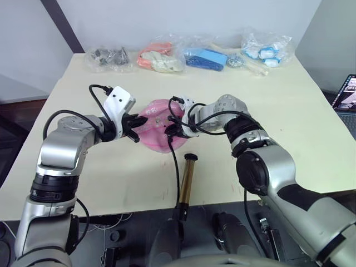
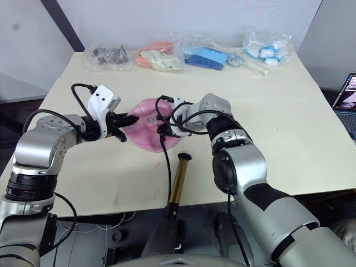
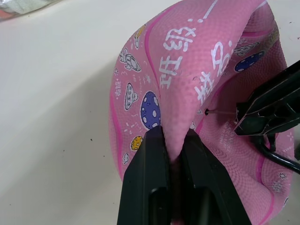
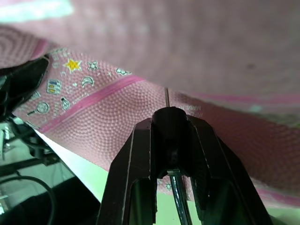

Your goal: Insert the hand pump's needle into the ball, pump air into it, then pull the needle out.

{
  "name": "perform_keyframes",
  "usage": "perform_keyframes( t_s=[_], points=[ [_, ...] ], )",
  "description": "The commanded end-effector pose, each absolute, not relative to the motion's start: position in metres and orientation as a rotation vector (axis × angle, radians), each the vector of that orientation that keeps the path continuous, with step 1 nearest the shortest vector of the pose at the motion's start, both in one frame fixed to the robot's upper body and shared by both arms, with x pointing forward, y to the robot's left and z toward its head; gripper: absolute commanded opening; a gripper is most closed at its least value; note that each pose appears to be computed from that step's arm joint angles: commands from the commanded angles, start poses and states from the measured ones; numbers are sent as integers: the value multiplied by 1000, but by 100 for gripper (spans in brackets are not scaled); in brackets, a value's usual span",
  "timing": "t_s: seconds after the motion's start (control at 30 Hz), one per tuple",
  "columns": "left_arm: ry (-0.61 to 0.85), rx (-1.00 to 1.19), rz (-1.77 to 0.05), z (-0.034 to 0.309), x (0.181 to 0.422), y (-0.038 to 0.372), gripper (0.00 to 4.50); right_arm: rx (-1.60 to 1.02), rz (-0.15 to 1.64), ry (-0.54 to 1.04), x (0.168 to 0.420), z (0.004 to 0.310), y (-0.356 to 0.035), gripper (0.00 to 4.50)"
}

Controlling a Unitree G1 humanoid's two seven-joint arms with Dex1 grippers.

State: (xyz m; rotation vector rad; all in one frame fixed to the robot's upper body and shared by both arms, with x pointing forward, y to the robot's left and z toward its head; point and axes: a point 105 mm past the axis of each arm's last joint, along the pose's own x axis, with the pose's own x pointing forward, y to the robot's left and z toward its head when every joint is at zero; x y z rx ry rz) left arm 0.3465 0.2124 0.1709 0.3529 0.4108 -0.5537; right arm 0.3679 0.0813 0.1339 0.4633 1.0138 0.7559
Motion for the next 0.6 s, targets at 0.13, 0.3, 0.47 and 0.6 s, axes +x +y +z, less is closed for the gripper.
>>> perform_keyframes(
  t_s=[0.13, 0.3, 0.47, 0.6],
  points=[
    [491, 313, -679, 148, 333, 193, 0, 500, 873, 946, 352, 162, 128, 36],
    [495, 306, -688, 146, 330, 191, 0, 549, 865, 932, 354, 165, 132, 36],
    [503, 286, -691, 145, 329, 190, 0, 576, 867, 922, 354, 167, 136, 36],
    [516, 241, -678, 145, 331, 191, 0, 618, 858, 919, 354, 168, 140, 36]
  ],
)
